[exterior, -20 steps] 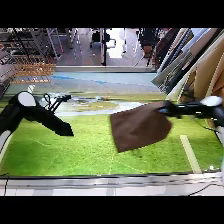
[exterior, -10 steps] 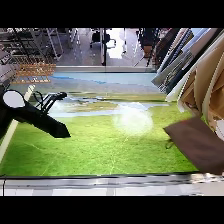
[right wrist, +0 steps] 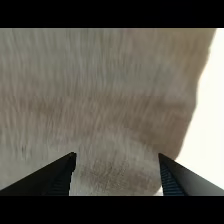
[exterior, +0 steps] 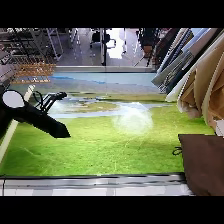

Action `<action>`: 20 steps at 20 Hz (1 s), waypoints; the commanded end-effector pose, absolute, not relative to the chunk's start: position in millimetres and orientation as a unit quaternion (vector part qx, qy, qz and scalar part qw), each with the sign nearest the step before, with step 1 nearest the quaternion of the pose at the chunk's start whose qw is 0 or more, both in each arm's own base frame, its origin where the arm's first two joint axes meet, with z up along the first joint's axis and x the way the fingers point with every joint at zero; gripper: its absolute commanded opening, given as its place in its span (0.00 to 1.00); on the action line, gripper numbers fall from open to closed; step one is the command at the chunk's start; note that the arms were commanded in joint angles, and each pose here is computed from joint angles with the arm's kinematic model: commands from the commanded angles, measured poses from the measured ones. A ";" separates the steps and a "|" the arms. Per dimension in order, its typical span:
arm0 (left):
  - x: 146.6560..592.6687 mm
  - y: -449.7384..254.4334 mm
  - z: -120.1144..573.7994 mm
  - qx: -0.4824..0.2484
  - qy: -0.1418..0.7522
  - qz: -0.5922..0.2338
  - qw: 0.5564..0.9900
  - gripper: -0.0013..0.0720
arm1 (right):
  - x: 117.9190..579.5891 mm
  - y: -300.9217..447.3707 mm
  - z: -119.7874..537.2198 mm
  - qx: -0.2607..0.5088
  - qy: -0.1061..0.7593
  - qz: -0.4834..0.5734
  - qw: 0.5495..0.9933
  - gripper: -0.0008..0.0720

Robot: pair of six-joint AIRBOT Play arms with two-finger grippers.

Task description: Fold the clothes and pants, and hang the long-sleeved shirts on hangers.

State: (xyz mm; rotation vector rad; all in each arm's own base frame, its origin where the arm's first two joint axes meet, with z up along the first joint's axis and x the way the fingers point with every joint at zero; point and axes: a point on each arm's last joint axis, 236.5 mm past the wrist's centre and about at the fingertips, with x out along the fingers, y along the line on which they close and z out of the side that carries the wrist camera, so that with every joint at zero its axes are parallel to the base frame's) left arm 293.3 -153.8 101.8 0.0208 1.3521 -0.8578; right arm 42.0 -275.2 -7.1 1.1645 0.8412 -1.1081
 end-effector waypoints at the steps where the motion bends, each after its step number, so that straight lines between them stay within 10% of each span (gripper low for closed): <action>1: 295.6 -146.2 97.5 0.021 0.610 -0.371 0.700 0.03 | 80.4 -312.1 66.6 0.502 0.264 -0.461 0.683 0.81; 6: 314.2 -28.8 69.1 0.152 0.669 -0.141 0.714 0.03 | 262.8 -244.3 155.0 0.390 0.241 -0.178 0.871 0.81; 13: 332.7 67.4 122.6 0.080 0.577 0.041 0.812 0.03 | 325.7 -29.2 19.0 0.112 0.498 0.063 0.857 0.75; 17: 322.6 88.4 127.5 0.023 0.574 0.097 0.813 0.03 | 380.3 -36.1 46.2 -0.041 0.397 0.038 0.916 0.04; 20: 322.7 89.0 126.8 0.022 0.574 0.098 0.812 0.03 | 406.9 -50.5 76.9 -0.048 0.321 0.005 0.946 0.03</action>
